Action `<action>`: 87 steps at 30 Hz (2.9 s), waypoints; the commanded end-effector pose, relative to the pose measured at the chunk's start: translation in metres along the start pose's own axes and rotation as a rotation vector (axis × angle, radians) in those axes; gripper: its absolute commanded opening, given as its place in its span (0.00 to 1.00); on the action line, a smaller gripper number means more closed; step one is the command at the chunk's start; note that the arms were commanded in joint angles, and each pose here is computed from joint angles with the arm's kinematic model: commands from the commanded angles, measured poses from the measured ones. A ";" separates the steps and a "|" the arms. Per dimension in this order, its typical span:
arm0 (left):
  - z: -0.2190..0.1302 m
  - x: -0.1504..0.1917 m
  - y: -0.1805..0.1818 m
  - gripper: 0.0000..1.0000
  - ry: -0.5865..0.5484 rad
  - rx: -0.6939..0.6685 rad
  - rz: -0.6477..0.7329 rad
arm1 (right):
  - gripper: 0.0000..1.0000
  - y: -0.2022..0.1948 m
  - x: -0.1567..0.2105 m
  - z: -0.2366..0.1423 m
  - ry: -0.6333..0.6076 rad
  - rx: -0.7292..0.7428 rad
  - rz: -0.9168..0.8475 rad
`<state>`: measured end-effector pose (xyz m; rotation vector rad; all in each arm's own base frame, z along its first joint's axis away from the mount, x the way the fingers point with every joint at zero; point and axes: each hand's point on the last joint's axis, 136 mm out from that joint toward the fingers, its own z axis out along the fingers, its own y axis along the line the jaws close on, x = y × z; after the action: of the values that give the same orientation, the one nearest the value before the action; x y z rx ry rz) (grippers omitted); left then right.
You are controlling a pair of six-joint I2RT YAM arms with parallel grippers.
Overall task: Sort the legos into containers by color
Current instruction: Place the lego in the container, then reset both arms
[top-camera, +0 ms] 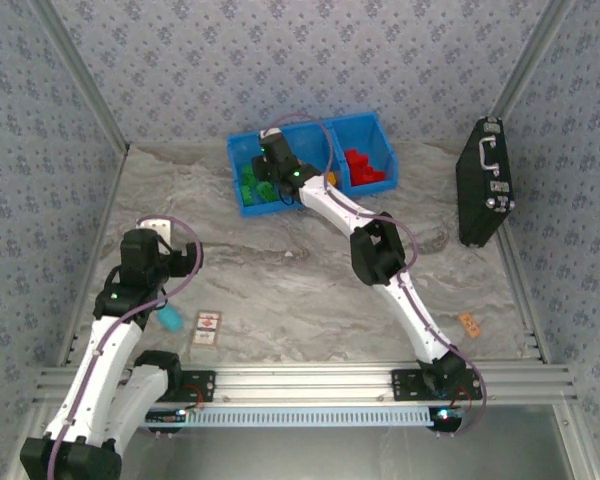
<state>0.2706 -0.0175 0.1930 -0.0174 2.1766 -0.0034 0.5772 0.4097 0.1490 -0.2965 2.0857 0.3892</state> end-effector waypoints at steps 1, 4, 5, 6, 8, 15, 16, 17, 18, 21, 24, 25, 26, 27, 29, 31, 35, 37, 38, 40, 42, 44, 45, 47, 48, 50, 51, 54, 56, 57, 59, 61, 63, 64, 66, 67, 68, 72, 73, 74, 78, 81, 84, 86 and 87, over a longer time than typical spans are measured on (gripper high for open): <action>-0.007 -0.018 -0.005 1.00 -0.058 0.026 -0.001 | 0.41 0.003 -0.004 -0.002 0.006 -0.017 0.005; -0.009 -0.019 -0.005 1.00 -0.065 0.030 -0.004 | 0.41 0.006 -0.012 -0.012 0.001 -0.021 -0.017; -0.009 -0.019 -0.006 1.00 -0.068 0.033 -0.004 | 0.41 0.007 -0.014 -0.017 -0.001 -0.023 -0.030; -0.010 -0.019 -0.006 1.00 -0.069 0.035 -0.005 | 0.41 0.009 -0.016 -0.021 -0.001 -0.029 -0.043; -0.013 -0.020 -0.007 1.00 -0.078 0.041 -0.006 | 0.42 0.012 -0.021 -0.034 -0.001 -0.037 -0.073; -0.023 -0.025 -0.007 1.00 -0.113 0.052 -0.009 | 0.52 0.015 -0.016 -0.098 -0.006 -0.082 -0.228; -0.025 -0.025 -0.007 1.00 -0.119 0.052 -0.010 | 0.53 0.012 -0.014 -0.111 -0.006 -0.083 -0.247; -0.027 -0.025 -0.007 1.00 -0.126 0.054 -0.013 | 0.55 0.010 -0.014 -0.123 -0.009 -0.080 -0.262; -0.028 -0.025 -0.007 1.00 -0.130 0.055 -0.015 | 0.57 0.007 -0.011 -0.135 -0.008 -0.079 -0.279; -0.029 -0.025 -0.007 1.00 -0.134 0.056 -0.017 | 0.61 -0.010 -0.005 -0.177 -0.014 -0.049 -0.313; -0.027 -0.025 -0.008 1.00 -0.126 0.059 -0.013 | 0.65 -0.036 0.004 -0.216 0.001 0.010 -0.336; -0.026 -0.025 -0.008 1.00 -0.123 0.058 -0.013 | 0.67 -0.046 0.008 -0.229 0.009 0.032 -0.341; -0.025 -0.025 -0.008 1.00 -0.119 0.055 -0.013 | 0.69 -0.057 0.011 -0.242 0.014 0.054 -0.340; -0.024 -0.024 -0.007 1.00 -0.114 0.051 -0.012 | 0.70 -0.065 0.014 -0.253 0.019 0.073 -0.338; -0.021 -0.023 -0.006 1.00 -0.108 0.039 -0.015 | 0.73 -0.089 0.022 -0.276 0.031 0.123 -0.324; -0.020 -0.026 -0.004 1.00 -0.119 0.030 -0.032 | 0.75 -0.111 0.035 -0.294 0.050 0.170 -0.310; -0.022 -0.046 -0.006 1.00 -0.223 0.043 -0.072 | 0.86 -0.143 0.037 -0.338 0.023 0.251 -0.272; -0.026 -0.060 -0.004 1.00 -0.288 0.039 -0.089 | 0.92 -0.154 0.038 -0.360 -0.002 0.286 -0.262; -0.027 -0.068 -0.002 1.00 -0.322 0.031 -0.104 | 0.95 -0.160 0.038 -0.371 -0.014 0.302 -0.252; -0.027 -0.079 0.008 1.00 -0.379 -0.020 -0.176 | 1.00 -0.169 0.043 -0.388 -0.030 0.330 -0.224; -0.020 -0.082 0.022 1.00 -0.416 -0.089 -0.278 | 1.00 -0.178 0.048 -0.401 -0.051 0.362 -0.181; -0.007 -0.081 0.028 1.00 -0.428 -0.126 -0.313 | 1.00 -0.185 0.054 -0.411 -0.079 0.379 -0.115; 0.000 -0.079 0.033 1.00 -0.424 -0.160 -0.318 | 1.00 -0.186 0.057 -0.413 -0.090 0.377 -0.089; 0.015 -0.069 0.047 1.00 -0.405 -0.275 -0.281 | 1.00 -0.189 0.067 -0.413 -0.111 0.366 -0.050; 0.021 -0.063 0.055 1.00 -0.396 -0.331 -0.259 | 1.00 -0.189 0.070 -0.412 -0.117 0.362 -0.043; 0.037 -0.047 0.066 1.00 -0.380 -0.414 -0.221 | 1.00 -0.192 0.078 -0.409 -0.121 0.357 -0.025; 0.044 -0.042 0.066 1.00 -0.372 -0.420 -0.194 | 1.00 -0.193 0.080 -0.408 -0.118 0.357 -0.019; 0.070 -0.027 0.056 1.00 -0.364 -0.380 -0.116 | 1.00 -0.195 0.084 -0.404 -0.128 0.342 0.003; 0.084 -0.019 0.046 1.00 -0.387 -0.330 -0.048 | 1.00 -0.194 0.082 -0.401 -0.141 0.326 0.009; 0.087 -0.017 0.043 1.00 -0.401 -0.316 -0.036 | 1.00 -0.194 0.078 -0.401 -0.152 0.323 0.010; 0.092 -0.015 0.038 1.00 -0.438 -0.289 0.002 | 1.00 -0.193 0.071 -0.403 -0.178 0.317 0.007; 0.104 -0.010 0.034 1.00 -0.385 -0.263 0.020 | 1.00 -0.195 0.066 -0.405 -0.194 0.323 0.004; 0.113 -0.006 0.024 1.00 -0.374 -0.203 0.059 | 1.00 -0.200 0.065 -0.405 -0.197 0.342 0.010; 0.118 -0.002 0.020 1.00 -0.368 -0.187 0.070 | 1.00 -0.203 0.066 -0.404 -0.196 0.355 0.015; 0.127 0.006 0.017 1.00 -0.357 -0.174 0.083 | 1.00 -0.210 0.072 -0.400 -0.196 0.377 0.025; 0.131 0.007 0.016 1.00 -0.362 -0.170 0.087 | 1.00 -0.213 0.076 -0.398 -0.200 0.385 0.027; 0.132 0.006 0.021 1.00 -0.370 -0.185 0.070 | 1.00 -0.216 0.080 -0.394 -0.208 0.394 0.024; 0.152 0.012 0.022 1.00 -0.321 -0.125 0.048 | 1.00 -0.234 0.098 -0.378 -0.273 0.431 -0.007; 0.157 0.014 0.027 1.00 -0.263 -0.133 0.025 | 1.00 -0.239 0.100 -0.377 -0.288 0.441 -0.005; 0.163 0.017 0.033 1.00 -0.202 -0.114 -0.013 | 1.00 -0.244 0.105 -0.373 -0.286 0.443 -0.009; 0.164 0.014 0.036 1.00 -0.221 -0.076 -0.039 | 1.00 -0.267 0.113 -0.363 -0.283 0.463 -0.007; 0.164 0.014 0.035 1.00 -0.218 -0.075 -0.038 | 1.00 -0.292 0.130 -0.347 -0.230 0.483 -0.002; 0.164 0.014 0.035 1.00 -0.215 -0.074 -0.038 | 1.00 -0.304 0.148 -0.324 -0.188 0.439 0.028; 0.164 0.014 0.035 1.00 -0.216 -0.074 -0.038 | 1.00 -0.308 0.155 -0.311 -0.164 0.428 0.017; 0.164 0.014 0.036 1.00 -0.213 -0.075 -0.038 | 1.00 -0.311 0.157 -0.305 -0.160 0.427 0.008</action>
<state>0.3938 0.0217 0.0815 -0.0954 1.9771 0.0909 0.3556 -0.0147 0.1084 0.0800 2.0308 -0.0865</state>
